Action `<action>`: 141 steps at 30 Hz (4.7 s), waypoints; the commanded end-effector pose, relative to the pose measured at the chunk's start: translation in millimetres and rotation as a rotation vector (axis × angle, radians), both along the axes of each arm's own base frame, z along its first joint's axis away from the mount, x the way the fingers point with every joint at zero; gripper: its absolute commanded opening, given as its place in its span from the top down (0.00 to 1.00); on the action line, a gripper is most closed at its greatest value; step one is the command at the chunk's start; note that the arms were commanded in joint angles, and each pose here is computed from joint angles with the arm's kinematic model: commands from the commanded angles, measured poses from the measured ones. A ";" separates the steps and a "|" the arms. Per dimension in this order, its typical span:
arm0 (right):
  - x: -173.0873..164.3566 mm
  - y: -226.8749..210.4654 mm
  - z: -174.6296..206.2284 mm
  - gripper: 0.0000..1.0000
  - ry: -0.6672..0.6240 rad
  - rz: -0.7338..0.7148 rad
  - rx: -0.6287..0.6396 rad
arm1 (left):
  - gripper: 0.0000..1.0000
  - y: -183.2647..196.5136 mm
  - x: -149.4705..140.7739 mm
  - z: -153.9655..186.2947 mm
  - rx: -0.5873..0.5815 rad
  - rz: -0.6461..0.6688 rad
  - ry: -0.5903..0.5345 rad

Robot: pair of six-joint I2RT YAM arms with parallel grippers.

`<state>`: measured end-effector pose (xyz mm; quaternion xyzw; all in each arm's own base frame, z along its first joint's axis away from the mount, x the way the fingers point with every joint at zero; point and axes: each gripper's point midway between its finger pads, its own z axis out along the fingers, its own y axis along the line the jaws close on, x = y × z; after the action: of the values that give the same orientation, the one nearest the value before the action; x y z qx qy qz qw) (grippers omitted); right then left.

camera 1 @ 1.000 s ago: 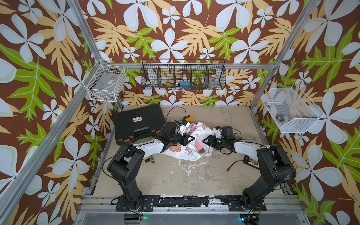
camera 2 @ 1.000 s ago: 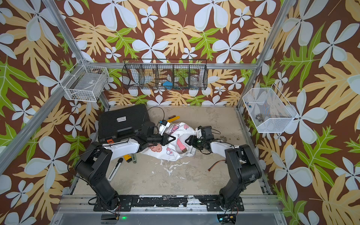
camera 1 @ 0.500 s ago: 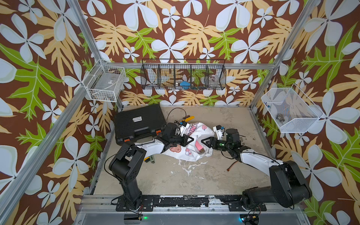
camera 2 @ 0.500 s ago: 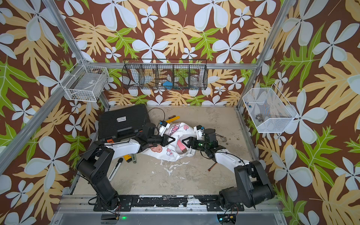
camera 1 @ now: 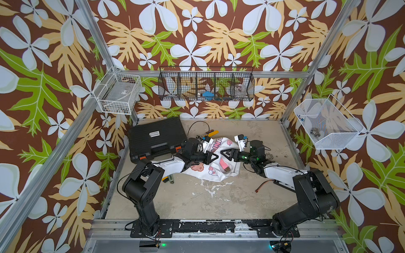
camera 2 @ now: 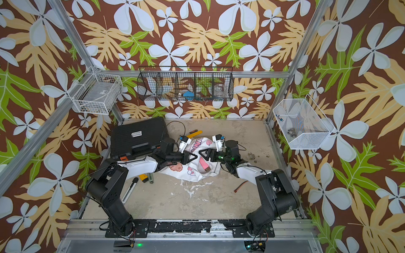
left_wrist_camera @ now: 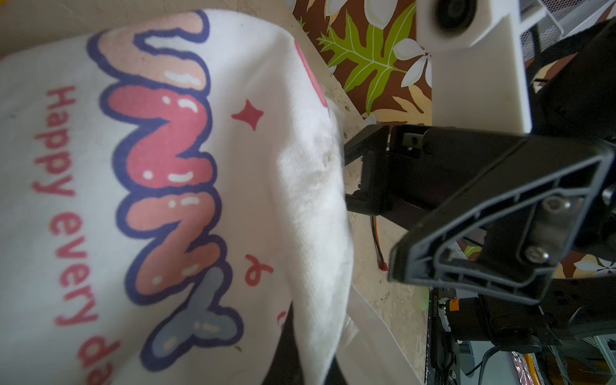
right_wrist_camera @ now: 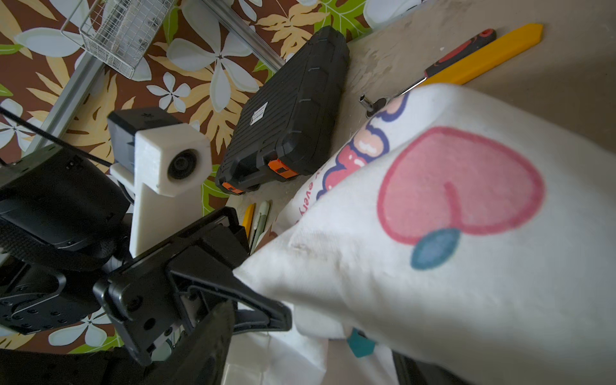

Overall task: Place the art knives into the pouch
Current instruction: Adjust the pouch at the center of the board.

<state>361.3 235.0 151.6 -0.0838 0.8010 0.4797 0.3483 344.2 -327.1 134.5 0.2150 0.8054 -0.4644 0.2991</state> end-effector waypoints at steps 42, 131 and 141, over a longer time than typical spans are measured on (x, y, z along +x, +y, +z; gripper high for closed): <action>-91.5 45.8 156.1 0.29 -0.200 0.460 0.387 | 1.00 1.1 3.2 27.1 -0.015 -0.005 -0.061; -26.9 -46.8 145.1 0.21 -0.284 -0.313 -0.561 | 1.00 31.3 20.0 136.5 -0.024 0.205 -0.276; -65.8 -44.4 122.4 0.17 -0.352 -0.372 -0.829 | 1.00 33.6 19.2 142.3 -0.033 0.208 -0.288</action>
<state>293.1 208.3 279.5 -0.1622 0.8511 0.0991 0.4895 362.4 -295.2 266.8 0.1861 0.7755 -0.4057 0.4465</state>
